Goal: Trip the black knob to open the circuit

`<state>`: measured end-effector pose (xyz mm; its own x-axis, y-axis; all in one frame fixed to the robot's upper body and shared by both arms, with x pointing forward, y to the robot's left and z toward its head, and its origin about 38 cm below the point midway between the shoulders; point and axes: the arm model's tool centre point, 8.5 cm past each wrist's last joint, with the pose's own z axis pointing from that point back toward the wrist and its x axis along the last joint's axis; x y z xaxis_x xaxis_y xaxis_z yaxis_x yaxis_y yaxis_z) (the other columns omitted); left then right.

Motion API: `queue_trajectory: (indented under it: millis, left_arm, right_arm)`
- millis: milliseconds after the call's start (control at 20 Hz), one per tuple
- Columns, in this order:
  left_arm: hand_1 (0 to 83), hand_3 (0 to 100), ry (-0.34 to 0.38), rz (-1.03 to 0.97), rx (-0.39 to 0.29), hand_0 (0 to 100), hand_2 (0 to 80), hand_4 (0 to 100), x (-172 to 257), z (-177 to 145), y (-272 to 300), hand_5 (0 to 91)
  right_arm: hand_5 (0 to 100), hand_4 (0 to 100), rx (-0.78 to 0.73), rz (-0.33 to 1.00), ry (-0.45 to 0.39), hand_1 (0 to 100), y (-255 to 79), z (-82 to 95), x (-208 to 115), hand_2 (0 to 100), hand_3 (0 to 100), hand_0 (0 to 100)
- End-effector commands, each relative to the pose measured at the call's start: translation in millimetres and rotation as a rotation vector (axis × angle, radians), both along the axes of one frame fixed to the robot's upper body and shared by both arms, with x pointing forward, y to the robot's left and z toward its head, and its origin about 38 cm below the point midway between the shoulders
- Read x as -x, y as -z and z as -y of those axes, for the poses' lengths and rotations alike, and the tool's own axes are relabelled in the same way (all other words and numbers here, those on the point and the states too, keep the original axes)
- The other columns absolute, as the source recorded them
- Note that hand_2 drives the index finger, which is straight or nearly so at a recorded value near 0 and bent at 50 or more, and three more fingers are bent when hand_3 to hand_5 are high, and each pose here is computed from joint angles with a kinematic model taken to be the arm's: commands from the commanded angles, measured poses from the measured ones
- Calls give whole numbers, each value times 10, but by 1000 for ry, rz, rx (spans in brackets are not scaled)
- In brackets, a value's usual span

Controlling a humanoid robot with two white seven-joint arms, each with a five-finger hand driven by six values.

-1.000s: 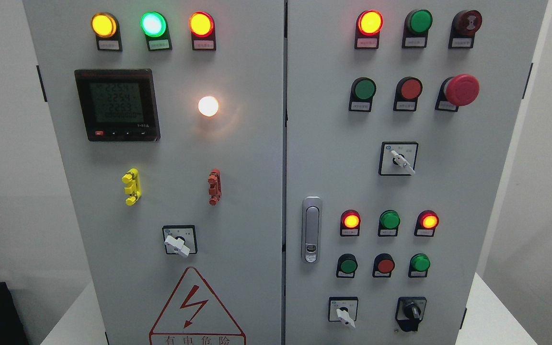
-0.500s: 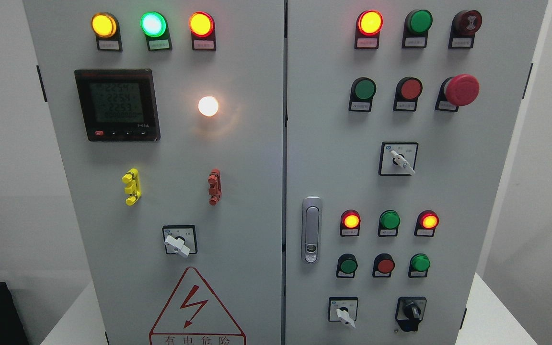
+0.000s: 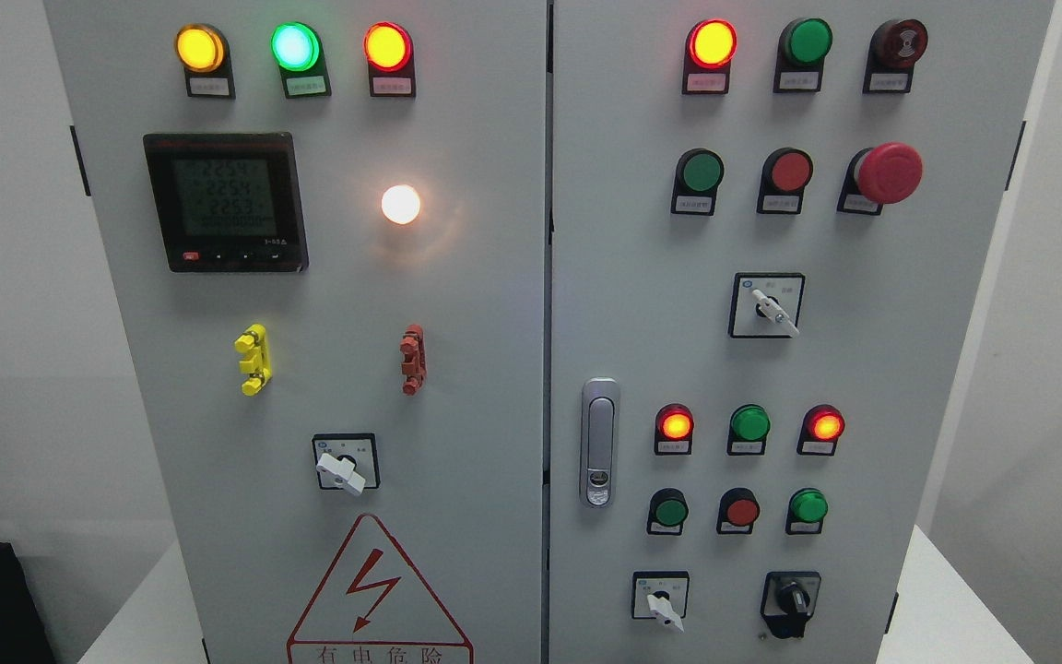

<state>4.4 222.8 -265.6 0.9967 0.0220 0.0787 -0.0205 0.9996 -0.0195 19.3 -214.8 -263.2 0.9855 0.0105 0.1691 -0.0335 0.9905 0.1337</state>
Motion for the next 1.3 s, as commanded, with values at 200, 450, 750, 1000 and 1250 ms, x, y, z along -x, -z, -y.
queue_trajectory:
  millis: [200,450,750,1000,1250]
  left_arm:
    - [389,0,-3,6,1,120,0,0,-28,9,0,0]
    - [389,0,-3,5,1,120,0,0,-19,9,0,0]
    - [389,0,-3,6,1,120,0,0,-28,9,0,0]
    - [389,0,-3,5,1,120,0,0,-19,9,0,0]
    - [389,0,-3,3,1,120,0,0,-17,9,0,0]
  right_arm:
    - [0,0,9,131,14,402,-39,22,-253,0,0,47]
    - [0,34,29,251,17,448,-99,39,-486,0,122,65]
    - [145,313,52,374,28,510,-170,32,-673,0,381,110]
    - [270,458,52,466,30,559,-248,15,-817,0,537,141]
    - [350,552,71,550,54,614,-322,21,-959,0,689,157]
